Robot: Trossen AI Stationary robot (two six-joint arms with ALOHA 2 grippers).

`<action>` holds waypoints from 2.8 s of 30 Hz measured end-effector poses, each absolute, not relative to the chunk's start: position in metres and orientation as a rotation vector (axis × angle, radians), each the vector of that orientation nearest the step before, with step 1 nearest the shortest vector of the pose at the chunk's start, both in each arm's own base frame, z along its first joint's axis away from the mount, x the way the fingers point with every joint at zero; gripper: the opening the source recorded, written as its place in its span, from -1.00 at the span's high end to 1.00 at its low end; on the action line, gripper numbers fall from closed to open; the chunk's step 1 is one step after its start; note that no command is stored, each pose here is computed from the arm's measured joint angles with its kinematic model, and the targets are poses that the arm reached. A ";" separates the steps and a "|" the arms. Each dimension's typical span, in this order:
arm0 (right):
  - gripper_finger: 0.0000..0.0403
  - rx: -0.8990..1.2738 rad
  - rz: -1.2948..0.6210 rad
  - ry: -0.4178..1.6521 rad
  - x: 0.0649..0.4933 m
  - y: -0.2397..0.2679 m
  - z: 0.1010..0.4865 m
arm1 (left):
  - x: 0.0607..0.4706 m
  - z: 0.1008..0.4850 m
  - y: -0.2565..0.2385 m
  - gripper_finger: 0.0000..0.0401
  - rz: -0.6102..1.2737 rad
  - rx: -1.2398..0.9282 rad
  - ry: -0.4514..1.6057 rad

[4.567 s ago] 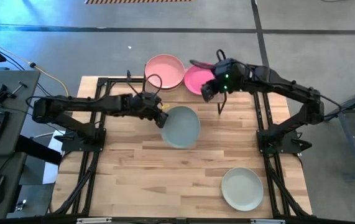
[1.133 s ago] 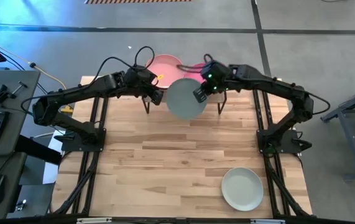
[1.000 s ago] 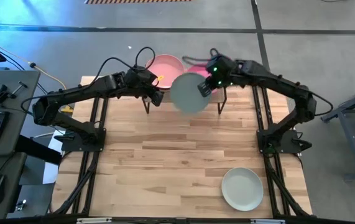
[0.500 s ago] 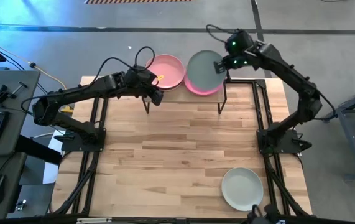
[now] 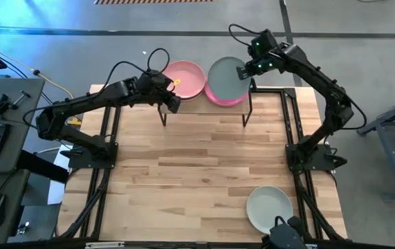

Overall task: Place and stack plates onto a shelf
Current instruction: Stack the blue plate on top of the pink plate on the shelf, then stack the gray plate on top of the blue plate on the shelf

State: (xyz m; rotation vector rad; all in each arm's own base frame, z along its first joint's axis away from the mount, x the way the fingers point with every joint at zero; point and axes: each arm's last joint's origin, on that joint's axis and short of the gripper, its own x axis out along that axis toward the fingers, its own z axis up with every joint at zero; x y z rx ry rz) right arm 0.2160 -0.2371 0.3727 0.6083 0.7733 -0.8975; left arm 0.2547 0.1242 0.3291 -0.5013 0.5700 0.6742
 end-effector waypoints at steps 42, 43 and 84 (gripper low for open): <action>0.55 0.564 -0.871 0.899 0.231 -0.238 0.354 | 0.254 0.330 0.125 0.33 0.674 -0.487 0.573; 0.54 0.559 -0.873 0.903 0.231 -0.238 0.354 | 0.254 0.330 0.125 0.33 0.674 -0.487 0.573; 0.51 0.793 -0.348 1.286 0.161 0.009 0.277 | 0.267 0.317 0.046 0.34 0.408 -0.421 0.815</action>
